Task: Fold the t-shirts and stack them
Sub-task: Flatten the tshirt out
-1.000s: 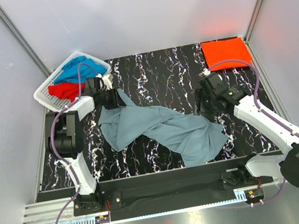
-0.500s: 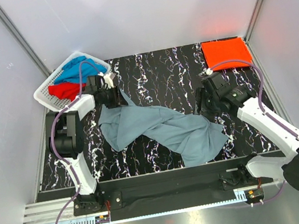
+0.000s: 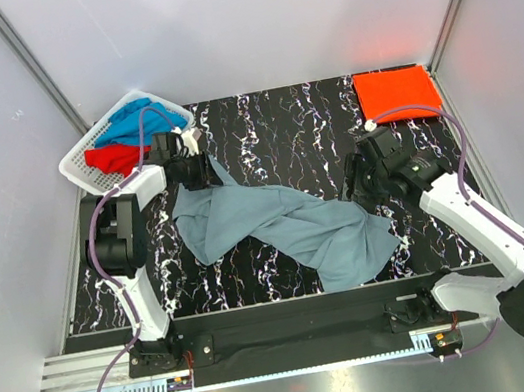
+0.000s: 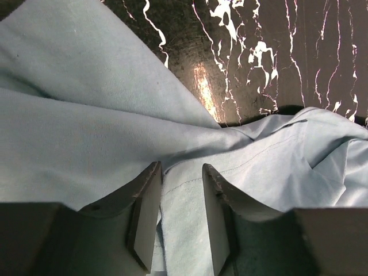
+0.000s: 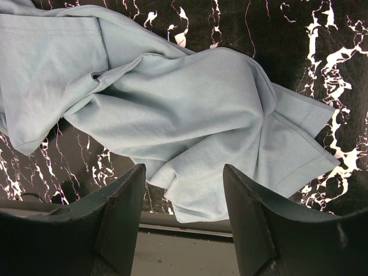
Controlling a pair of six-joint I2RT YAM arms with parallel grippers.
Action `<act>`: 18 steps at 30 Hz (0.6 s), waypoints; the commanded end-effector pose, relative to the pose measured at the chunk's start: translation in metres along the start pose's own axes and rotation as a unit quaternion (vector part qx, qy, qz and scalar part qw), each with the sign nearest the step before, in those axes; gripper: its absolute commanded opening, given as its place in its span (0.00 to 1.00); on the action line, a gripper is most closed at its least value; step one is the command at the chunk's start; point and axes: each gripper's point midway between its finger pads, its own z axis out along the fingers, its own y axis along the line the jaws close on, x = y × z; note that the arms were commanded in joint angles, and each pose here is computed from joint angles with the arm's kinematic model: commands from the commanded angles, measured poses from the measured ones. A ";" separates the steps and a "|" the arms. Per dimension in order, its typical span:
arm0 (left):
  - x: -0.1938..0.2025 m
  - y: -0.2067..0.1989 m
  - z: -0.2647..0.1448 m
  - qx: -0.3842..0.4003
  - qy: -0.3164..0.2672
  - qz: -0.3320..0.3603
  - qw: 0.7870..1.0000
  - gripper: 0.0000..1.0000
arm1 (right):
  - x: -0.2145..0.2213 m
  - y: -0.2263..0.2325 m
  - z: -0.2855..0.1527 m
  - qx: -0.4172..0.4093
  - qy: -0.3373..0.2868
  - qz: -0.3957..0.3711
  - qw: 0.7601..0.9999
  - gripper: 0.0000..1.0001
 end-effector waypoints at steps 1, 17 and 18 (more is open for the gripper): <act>-0.015 -0.002 -0.002 -0.004 -0.019 0.022 1.000 0.38 | -0.012 0.010 -0.019 -0.025 -0.024 0.011 0.999 0.63; -0.009 0.006 -0.002 -0.023 -0.010 0.024 0.999 0.30 | -0.014 0.014 -0.028 -0.035 -0.029 0.017 0.999 0.64; -0.007 0.007 -0.001 -0.024 -0.008 0.023 0.999 0.29 | -0.013 0.014 -0.028 -0.036 -0.029 0.016 0.999 0.64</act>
